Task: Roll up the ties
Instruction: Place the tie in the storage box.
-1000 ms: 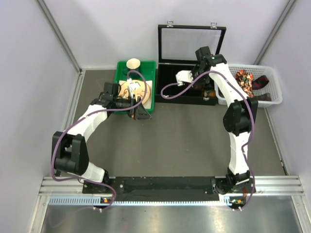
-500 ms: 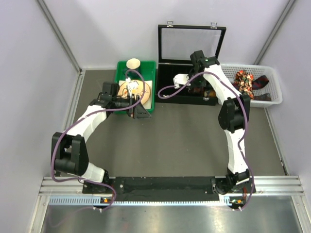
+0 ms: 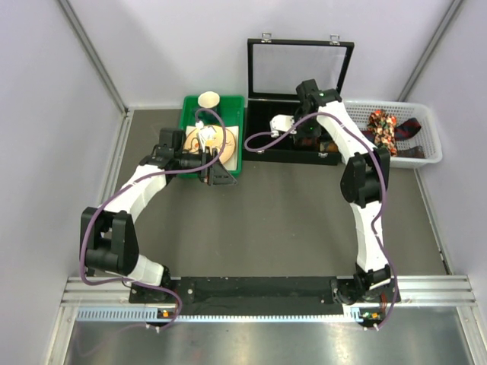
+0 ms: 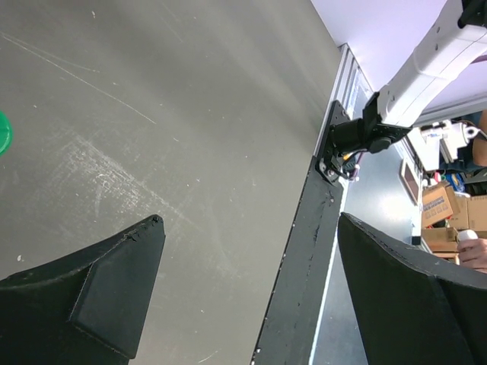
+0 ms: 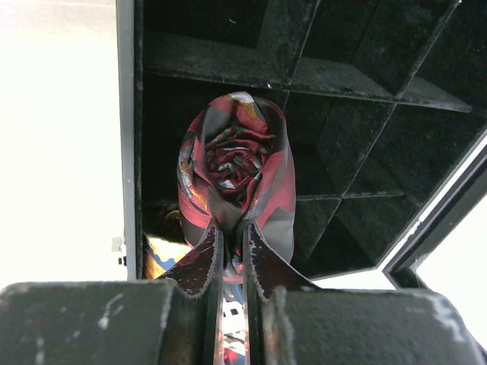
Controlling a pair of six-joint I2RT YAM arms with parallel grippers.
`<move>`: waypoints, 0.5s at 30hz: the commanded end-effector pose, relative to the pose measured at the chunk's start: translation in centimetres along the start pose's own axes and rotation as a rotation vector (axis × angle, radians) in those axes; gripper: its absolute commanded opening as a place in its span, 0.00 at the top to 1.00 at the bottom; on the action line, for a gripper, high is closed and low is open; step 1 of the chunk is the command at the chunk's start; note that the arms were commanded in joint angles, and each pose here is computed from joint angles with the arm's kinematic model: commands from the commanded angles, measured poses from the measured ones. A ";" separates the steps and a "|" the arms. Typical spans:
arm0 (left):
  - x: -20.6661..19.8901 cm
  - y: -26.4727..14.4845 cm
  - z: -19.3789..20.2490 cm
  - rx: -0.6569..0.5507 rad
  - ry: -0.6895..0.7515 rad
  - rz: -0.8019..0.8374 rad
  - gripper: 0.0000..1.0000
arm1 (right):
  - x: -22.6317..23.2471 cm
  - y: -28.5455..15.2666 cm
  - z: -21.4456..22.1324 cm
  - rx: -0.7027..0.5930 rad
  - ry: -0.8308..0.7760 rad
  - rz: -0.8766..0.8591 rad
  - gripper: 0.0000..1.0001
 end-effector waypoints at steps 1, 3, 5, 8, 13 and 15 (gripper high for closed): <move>-0.5 -0.1 -0.3 -0.014 0.028 0.038 0.01 | 0.2 3.5 -2.2 -0.078 -0.003 -0.034 1.00; -0.5 -0.1 -0.2 -0.012 0.019 0.044 0.01 | 0.3 3.4 -2.8 -0.080 -0.013 -0.035 1.00; -0.4 -0.1 -0.2 -0.010 0.016 0.045 0.01 | 0.1 3.7 -2.9 -0.080 -0.021 -0.031 1.00; -0.3 0.0 -0.2 -0.008 0.013 0.046 0.01 | 0.2 4.2 -2.9 -0.074 -0.025 -0.040 1.00; -0.3 -0.1 -0.1 -0.008 0.011 0.050 0.01 | 0.4 4.4 -3.3 -0.096 -0.013 -0.047 1.00; -0.3 -0.1 -0.1 -0.008 0.008 0.052 0.01 | 0.7 5.0 -3.3 -0.091 -0.014 -0.056 1.00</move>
Point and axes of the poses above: each gripper's point midway between its finger pads, its own y axis out along the fingers, its own x axis along the line the jaws close on, z = x × y, the point moved 2 cm from there along -y, back along the fingers, and after that the axes turned 7 degrees about -y, right-handed, at the moved point
